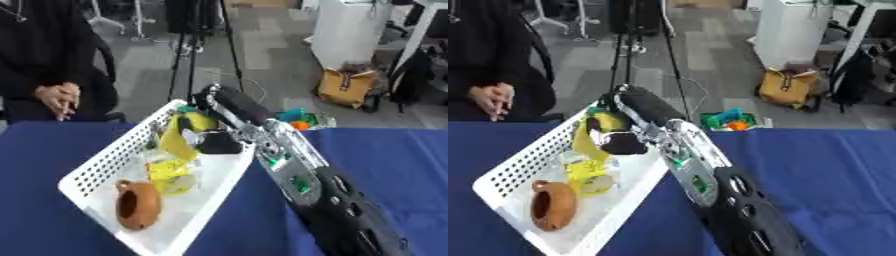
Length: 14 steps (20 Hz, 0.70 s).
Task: Pick up objects on the table and place them in the box.
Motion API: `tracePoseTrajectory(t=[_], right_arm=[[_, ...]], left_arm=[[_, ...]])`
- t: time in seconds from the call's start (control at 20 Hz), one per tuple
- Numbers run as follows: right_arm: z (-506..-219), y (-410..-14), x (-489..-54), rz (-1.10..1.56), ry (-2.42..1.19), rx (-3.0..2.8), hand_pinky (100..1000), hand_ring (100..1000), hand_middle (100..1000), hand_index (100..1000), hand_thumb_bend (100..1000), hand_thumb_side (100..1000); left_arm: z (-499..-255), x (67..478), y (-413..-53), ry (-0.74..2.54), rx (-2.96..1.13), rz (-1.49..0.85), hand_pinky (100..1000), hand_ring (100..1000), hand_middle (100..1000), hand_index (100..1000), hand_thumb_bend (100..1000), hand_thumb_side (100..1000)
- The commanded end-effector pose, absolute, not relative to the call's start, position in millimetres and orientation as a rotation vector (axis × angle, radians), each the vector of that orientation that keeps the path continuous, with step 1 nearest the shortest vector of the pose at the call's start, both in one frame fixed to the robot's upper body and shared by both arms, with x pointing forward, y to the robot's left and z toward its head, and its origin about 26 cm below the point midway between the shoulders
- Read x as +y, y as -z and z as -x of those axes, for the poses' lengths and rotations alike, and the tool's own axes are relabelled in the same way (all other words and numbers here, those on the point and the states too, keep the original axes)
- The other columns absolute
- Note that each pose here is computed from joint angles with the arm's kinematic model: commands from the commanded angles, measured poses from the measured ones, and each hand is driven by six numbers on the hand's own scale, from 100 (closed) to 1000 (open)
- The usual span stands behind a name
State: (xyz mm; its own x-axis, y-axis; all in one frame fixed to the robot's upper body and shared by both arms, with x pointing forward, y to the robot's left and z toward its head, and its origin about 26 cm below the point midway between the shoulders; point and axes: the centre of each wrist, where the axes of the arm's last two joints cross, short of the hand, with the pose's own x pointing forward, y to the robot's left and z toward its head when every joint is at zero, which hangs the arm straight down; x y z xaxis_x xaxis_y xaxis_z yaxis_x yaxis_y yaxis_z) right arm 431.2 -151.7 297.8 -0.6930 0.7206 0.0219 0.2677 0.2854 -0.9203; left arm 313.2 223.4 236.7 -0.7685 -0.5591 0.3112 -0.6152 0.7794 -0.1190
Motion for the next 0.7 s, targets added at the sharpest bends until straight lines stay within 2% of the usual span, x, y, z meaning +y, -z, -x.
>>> tracePoseTrajectory(t=[0.05, 0.3, 0.45, 0.7], right_arm=[[-428.7, -309.1, -148.3, 0.861, -1.448, -2.162, 489, 594, 623, 783, 100, 796], [-427.7, -310.5, -148.5, 0.824, -1.482, -2.176, 533, 633, 672, 805, 100, 817], [-427.1, -311.4, -148.6, 0.812, -1.497, -2.181, 582, 688, 723, 838, 100, 867], [-427.4, -311.6, -149.7, 0.808, -1.496, -2.183, 617, 720, 751, 849, 100, 887]], left_arm=[[-311.0, 222.3, -244.8, -0.32, -2.752, -0.904, 761, 673, 813, 759, 100, 904], [-311.0, 222.3, -244.9, -0.319, -2.753, -0.907, 761, 674, 813, 759, 100, 904], [-311.0, 222.0, -245.0, -0.318, -2.754, -0.907, 762, 675, 814, 760, 100, 907], [-311.1, 221.8, -245.2, -0.319, -2.756, -0.91, 763, 676, 814, 762, 100, 908]])
